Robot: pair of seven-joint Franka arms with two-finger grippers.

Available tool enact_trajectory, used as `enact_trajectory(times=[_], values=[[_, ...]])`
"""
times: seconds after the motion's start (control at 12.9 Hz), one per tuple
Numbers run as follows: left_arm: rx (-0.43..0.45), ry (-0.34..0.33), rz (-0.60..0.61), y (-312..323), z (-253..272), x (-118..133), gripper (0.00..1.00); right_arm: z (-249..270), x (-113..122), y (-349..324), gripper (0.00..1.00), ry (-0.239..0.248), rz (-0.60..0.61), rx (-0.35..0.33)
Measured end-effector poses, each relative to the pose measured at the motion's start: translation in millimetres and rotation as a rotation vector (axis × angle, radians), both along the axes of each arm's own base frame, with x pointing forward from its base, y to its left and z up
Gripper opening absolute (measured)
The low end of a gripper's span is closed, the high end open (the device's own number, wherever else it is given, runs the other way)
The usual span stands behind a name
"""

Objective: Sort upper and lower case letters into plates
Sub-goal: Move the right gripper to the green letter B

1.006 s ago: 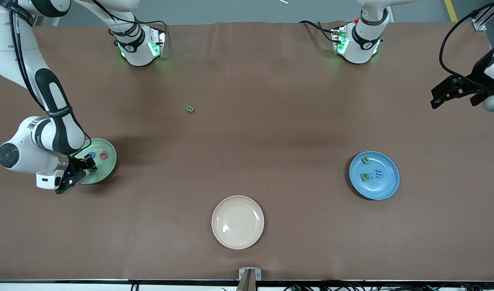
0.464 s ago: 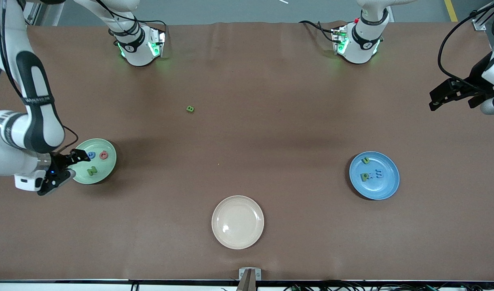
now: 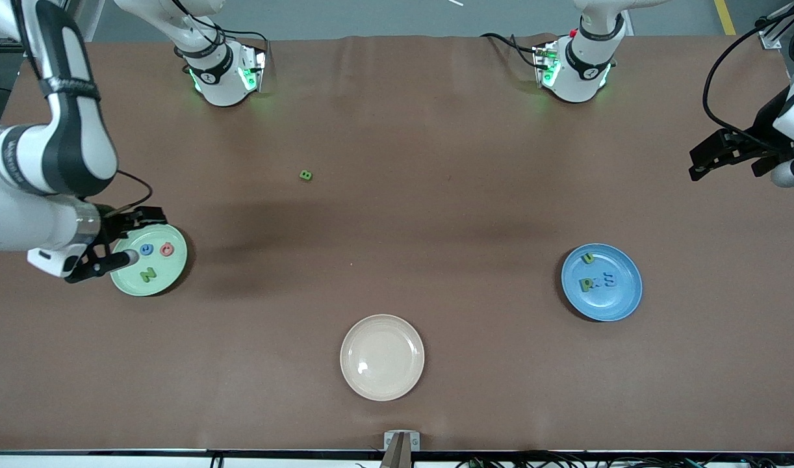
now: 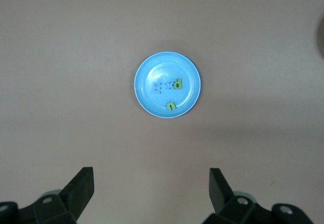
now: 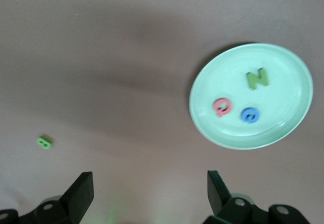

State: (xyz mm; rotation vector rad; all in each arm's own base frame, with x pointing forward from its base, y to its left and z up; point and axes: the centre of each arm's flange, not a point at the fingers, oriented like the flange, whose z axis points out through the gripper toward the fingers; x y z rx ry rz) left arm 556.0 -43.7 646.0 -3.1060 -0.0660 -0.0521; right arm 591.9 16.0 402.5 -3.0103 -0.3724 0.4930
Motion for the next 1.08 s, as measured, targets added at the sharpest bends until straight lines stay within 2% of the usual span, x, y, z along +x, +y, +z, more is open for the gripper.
enact_trajectory(times=[0.15,0.31,0.62,0.85,1.08], values=[[0.0,-0.001,0.0,0,0,0,1.0,5,-21,52,1.0,0.012,-0.117,-0.051],[0.0,-0.001,0.005,3,1,0,1.0,0,-43,98,1.0,0.01,-0.23,-0.073],[0.0,0.001,0.008,4,0,0,1.0,-54,-93,155,1.0,-0.1,-0.376,-0.098],[0.0,0.001,0.005,3,0,0,1.0,-103,-139,184,1.0,-0.151,-0.476,-0.122],[0.001,0.004,0.004,2,-2,0,1.0,-136,-172,201,1.0,-0.218,-0.526,-0.105]])
